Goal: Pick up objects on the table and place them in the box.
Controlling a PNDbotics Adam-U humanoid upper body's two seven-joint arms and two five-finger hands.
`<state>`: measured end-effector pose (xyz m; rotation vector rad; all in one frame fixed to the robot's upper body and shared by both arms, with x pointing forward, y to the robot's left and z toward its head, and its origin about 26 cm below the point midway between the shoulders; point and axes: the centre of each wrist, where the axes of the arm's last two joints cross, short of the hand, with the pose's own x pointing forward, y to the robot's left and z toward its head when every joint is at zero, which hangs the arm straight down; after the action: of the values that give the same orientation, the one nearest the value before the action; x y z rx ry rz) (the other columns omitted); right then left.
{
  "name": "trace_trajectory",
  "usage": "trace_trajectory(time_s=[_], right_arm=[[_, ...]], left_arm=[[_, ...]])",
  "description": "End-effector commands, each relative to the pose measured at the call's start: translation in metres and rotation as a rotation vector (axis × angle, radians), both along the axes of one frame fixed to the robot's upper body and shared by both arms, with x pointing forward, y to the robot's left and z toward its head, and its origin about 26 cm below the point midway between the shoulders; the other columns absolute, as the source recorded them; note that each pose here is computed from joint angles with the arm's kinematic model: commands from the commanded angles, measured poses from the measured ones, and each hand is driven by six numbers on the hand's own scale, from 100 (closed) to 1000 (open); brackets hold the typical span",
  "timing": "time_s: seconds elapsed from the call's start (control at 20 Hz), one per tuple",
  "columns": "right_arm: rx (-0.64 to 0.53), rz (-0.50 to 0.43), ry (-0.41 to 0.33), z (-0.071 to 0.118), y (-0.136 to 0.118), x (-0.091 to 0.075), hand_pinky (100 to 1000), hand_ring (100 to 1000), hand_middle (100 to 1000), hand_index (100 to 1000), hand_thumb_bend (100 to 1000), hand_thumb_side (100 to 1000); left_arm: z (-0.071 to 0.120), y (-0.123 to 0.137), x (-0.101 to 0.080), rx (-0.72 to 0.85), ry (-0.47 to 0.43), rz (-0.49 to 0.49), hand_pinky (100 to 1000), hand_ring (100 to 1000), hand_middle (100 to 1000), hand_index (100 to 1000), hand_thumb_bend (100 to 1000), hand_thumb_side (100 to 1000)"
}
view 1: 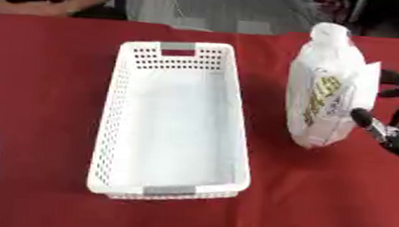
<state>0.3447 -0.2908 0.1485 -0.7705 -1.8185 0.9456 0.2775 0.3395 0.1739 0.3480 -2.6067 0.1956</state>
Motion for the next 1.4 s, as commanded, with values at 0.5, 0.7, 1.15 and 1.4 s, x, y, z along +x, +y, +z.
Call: trace_trajectory(time_s=[0.5, 0.7, 1.15, 1.4], right_arm=[[-0.066, 0.074, -0.014, 0.017, 0.01, 0.02, 368, 752, 826, 956, 708, 846], [-0.076, 0.083, -0.013, 0.019, 0.013, 0.027, 364, 747, 824, 951, 707, 844], [-0.068, 0.059, -0.023, 0.018, 0.015, 0.033, 267, 649, 729, 890, 615, 679], [-0.042, 0.009, -0.039, 0.016, 0.014, 0.033, 100, 506, 547, 765, 331, 510]], left_arm=[[0.008, 0.0, -0.002, 0.02, -0.023, -0.012, 742, 754, 704, 728, 350, 891], [0.008, 0.0, -0.002, 0.021, -0.023, -0.015, 741, 754, 704, 728, 350, 891], [0.008, 0.0, -0.002, 0.02, -0.021, -0.016, 742, 754, 704, 728, 350, 892], [0.008, 0.0, -0.002, 0.019, -0.02, -0.016, 742, 754, 704, 728, 349, 893]])
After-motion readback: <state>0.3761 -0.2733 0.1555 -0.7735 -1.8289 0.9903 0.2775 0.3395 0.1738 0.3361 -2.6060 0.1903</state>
